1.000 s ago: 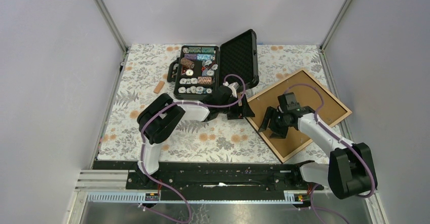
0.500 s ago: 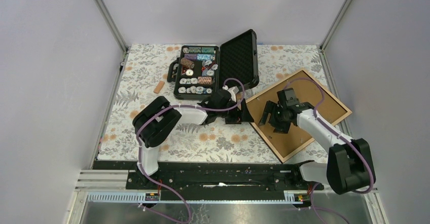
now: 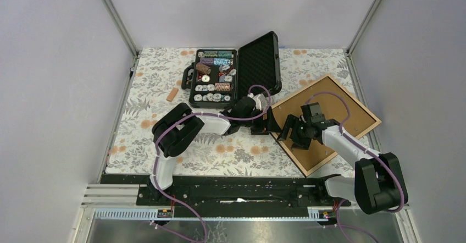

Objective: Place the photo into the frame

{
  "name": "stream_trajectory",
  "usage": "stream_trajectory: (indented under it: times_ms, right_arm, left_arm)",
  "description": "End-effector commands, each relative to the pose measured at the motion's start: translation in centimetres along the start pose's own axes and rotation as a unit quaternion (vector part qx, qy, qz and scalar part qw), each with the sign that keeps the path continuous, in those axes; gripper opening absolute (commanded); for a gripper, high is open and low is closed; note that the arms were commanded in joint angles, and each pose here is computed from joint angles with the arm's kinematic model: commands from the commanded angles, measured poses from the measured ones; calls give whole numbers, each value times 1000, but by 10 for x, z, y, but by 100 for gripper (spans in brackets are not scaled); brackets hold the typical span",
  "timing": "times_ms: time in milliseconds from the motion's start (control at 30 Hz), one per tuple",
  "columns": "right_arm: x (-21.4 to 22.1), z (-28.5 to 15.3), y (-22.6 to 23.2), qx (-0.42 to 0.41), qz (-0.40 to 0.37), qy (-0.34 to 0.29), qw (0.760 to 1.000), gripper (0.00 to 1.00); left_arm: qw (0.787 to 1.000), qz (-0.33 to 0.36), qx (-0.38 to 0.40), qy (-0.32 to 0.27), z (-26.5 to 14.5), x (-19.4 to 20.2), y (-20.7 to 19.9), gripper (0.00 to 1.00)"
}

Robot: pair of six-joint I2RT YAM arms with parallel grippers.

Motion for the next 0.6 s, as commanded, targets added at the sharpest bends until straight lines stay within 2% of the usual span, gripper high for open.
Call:
stream_trajectory:
  times_ms: [0,433,500,567]
  right_arm:
    - [43,10,4,-44,24,73,996,81]
    - [43,4,31,-107,62,67,990,81]
    - [41,1,28,-96,51,57,992,81]
    - [34,-5,17,-47,35,41,997,82]
  left_arm:
    - [1000,1,-21,-6,9,-13,12,85]
    - [999,6,-32,-13,4,-15,17,85]
    - [999,7,-35,-14,1,-14,19,85]
    - [999,9,-38,-15,-2,-12,20,85]
Point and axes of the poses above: each gripper's point midway between its finger pads, its own z axis out along the fingers, its own y axis along the line the jaws close on, x = y × z, the point moved 2 cm from there along -z, back along the fingers, and after that the axes turned 10 degrees about -z, right-handed, at the moved point
